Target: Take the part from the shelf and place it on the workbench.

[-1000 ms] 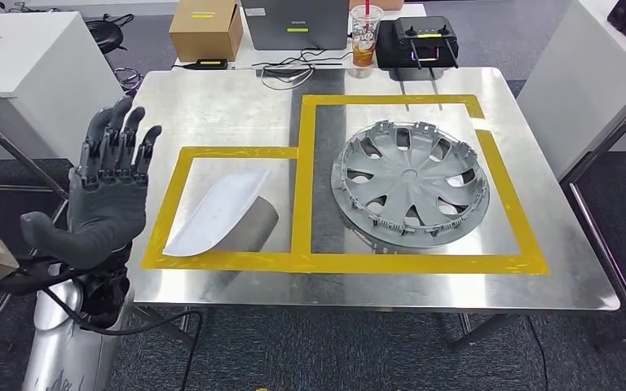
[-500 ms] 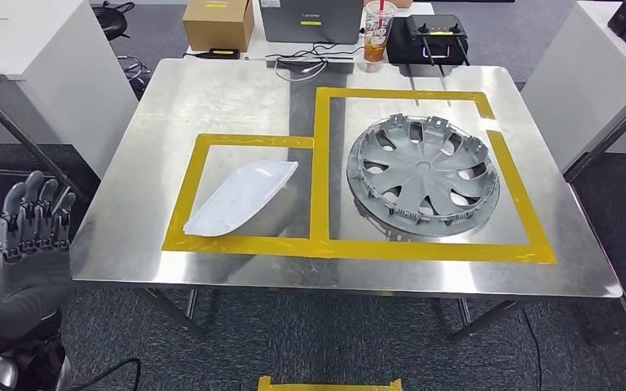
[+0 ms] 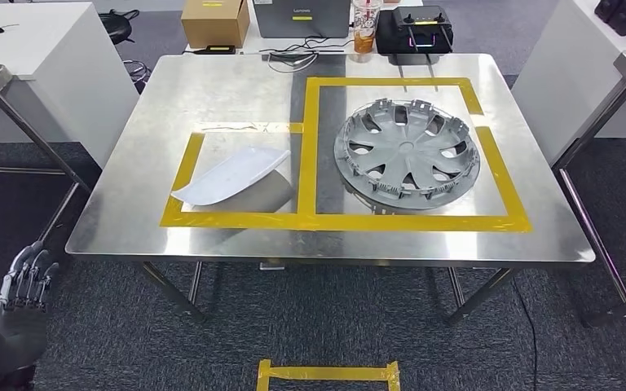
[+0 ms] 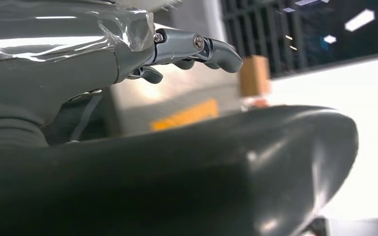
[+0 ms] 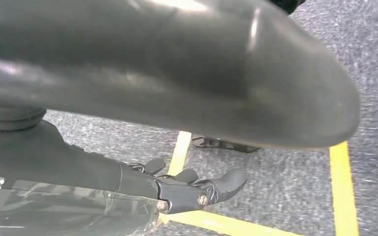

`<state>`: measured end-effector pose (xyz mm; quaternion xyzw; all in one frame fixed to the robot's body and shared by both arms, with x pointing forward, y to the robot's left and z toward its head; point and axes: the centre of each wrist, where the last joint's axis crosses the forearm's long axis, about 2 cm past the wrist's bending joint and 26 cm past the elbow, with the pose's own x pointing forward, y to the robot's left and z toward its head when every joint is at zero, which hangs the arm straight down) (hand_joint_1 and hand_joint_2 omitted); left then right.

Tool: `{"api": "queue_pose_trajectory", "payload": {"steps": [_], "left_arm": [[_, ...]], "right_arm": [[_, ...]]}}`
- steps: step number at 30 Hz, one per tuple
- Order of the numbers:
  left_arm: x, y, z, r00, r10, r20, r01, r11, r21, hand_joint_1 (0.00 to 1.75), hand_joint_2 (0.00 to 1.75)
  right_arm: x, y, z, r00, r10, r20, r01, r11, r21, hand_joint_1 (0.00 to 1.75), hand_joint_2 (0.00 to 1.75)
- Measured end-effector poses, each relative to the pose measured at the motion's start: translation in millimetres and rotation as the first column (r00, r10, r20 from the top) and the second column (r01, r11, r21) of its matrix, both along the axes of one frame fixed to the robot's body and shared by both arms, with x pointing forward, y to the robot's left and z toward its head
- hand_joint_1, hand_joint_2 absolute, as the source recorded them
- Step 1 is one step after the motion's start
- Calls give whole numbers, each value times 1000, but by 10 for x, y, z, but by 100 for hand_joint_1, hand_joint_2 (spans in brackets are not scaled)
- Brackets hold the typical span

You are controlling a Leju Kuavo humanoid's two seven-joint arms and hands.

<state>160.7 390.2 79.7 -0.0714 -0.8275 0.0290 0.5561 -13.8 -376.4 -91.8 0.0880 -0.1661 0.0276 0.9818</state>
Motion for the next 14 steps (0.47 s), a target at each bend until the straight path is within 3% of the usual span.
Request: {"api": "queue_pose_trajectory", "payload": {"steps": [8,14], "left_arm": [[-166,240,-429,963,115,-245,-95,991,93,0,0],[-368,275,-937,830,162,-534,-68,979,192,0,0]], "right_arm": [[-30,1,17,999,-33,-12,32,999,-33,0,0],[-5,-31,-28,997,-31,-70,27,998,-61,0,0]]}}
